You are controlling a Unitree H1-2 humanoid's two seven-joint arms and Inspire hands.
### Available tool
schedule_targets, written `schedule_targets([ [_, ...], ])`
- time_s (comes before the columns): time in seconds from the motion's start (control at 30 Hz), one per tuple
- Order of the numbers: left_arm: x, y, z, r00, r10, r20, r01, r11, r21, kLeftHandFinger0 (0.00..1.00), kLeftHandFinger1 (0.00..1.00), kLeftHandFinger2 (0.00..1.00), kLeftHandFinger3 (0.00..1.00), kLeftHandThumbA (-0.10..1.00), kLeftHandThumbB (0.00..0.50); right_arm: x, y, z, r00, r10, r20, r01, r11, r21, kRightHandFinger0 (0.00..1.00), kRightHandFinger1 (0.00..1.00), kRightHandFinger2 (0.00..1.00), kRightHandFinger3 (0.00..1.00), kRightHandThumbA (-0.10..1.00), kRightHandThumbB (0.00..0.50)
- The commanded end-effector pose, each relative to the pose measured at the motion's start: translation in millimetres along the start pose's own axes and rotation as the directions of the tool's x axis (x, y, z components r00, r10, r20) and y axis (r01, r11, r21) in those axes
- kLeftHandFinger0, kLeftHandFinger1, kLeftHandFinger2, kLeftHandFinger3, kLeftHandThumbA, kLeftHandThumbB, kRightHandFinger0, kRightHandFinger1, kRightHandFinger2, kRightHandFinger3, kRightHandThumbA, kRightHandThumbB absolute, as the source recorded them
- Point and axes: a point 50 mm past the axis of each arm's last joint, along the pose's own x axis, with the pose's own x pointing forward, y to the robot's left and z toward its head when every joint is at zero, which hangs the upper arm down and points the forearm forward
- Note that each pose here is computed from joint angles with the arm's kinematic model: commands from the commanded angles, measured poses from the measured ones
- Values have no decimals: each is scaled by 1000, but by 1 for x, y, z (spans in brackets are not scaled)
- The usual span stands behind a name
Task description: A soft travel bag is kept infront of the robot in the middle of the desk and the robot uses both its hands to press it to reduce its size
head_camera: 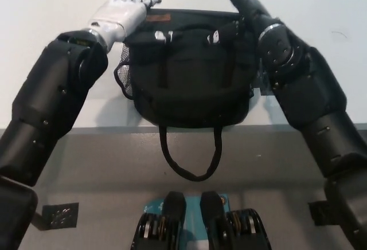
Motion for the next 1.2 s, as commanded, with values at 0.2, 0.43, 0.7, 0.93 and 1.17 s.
schedule_targets([
  [0.2, 19, 24, -6, 996, 70, -63, -65, 995, 73, 1000, 1000, 1000, 1000, 1000, 332, 14, -6, 30, 993, -78, 89, 77, 997, 20, 1000, 1000, 1000, 1000, 1000, 331],
  [0.43, 24, 2, -4, 996, 43, -81, -35, 995, 91, 1000, 1000, 1000, 1000, 1000, 314, 7, 15, 14, 998, -38, 52, 38, 999, 16, 1000, 1000, 1000, 1000, 1000, 315],
  [0.7, 14, -67, 15, 997, -52, -56, 54, 998, 31, 1000, 1000, 1000, 1000, 1000, 320, -9, 63, -47, 994, 72, -84, -74, 997, -28, 1000, 1000, 1000, 1000, 1000, 329],
  [0.93, 4, -126, 17, 986, -150, -78, 152, 988, 28, 1000, 1000, 1000, 1000, 1000, 325, -25, 89, -113, 958, 134, -252, -162, 982, -93, 1000, 1000, 1000, 1000, 1000, 317],
  [1.17, -13, -184, 12, 964, -237, -121, 241, 970, 18, 1000, 1000, 1000, 1000, 1000, 325, -48, 109, -155, 916, 185, -355, -239, 964, -113, 1000, 1000, 1000, 1000, 1000, 303],
])
